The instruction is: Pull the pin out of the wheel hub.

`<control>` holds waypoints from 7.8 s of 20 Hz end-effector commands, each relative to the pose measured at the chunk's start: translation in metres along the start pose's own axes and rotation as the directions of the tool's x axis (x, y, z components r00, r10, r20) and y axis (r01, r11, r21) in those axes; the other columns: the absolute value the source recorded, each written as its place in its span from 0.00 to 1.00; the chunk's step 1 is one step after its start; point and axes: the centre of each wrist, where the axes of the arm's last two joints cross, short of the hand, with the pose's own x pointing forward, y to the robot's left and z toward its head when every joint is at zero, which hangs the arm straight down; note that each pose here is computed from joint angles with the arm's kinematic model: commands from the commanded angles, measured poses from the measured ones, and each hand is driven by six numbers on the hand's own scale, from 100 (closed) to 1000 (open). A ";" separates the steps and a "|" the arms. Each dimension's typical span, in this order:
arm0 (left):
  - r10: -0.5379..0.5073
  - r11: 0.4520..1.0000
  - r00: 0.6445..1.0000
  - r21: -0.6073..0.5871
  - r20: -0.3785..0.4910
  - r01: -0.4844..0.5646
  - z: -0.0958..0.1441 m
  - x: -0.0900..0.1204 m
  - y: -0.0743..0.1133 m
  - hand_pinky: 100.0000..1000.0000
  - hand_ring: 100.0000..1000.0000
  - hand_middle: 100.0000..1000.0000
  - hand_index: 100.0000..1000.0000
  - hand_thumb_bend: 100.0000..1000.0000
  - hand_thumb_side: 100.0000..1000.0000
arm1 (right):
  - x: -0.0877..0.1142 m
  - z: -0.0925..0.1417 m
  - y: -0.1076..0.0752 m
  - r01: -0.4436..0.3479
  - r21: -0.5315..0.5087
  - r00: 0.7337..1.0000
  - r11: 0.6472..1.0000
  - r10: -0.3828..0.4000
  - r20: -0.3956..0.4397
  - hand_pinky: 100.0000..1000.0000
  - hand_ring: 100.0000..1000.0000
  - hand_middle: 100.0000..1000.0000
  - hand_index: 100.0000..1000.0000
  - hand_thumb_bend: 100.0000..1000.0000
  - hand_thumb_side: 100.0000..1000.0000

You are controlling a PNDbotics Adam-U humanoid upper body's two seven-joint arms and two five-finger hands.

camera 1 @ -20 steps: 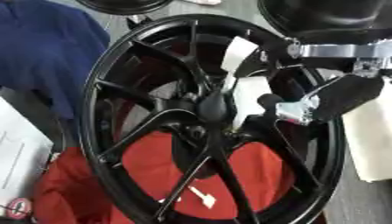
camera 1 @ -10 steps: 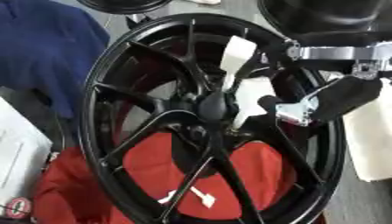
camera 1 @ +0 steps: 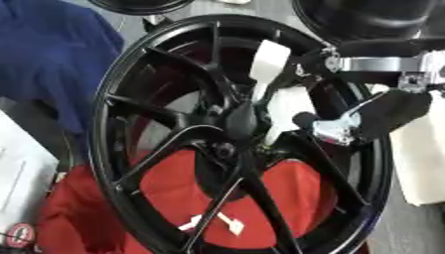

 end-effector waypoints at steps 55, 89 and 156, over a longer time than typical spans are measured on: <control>-0.010 0.999 1.000 -0.041 0.026 0.011 -0.002 0.007 -0.005 0.76 0.68 0.61 0.66 0.07 0.74 | -0.004 0.012 -0.003 -0.059 -0.020 0.995 0.998 0.058 -0.077 0.80 0.92 0.82 0.88 0.05 0.39; -0.016 0.999 1.000 -0.044 0.014 0.016 -0.002 0.007 -0.005 0.76 0.68 0.61 0.66 0.06 0.76 | -0.001 0.010 -0.006 -0.014 -0.147 1.000 0.989 0.014 -0.004 0.71 0.80 0.45 0.50 0.00 0.21; -0.062 0.998 0.995 -0.020 0.074 0.063 -0.010 0.015 0.008 0.76 0.69 0.62 0.66 0.03 0.71 | -0.160 0.167 -0.005 -0.042 -0.903 0.924 0.427 -0.328 -0.198 0.79 0.89 0.70 0.71 0.00 0.45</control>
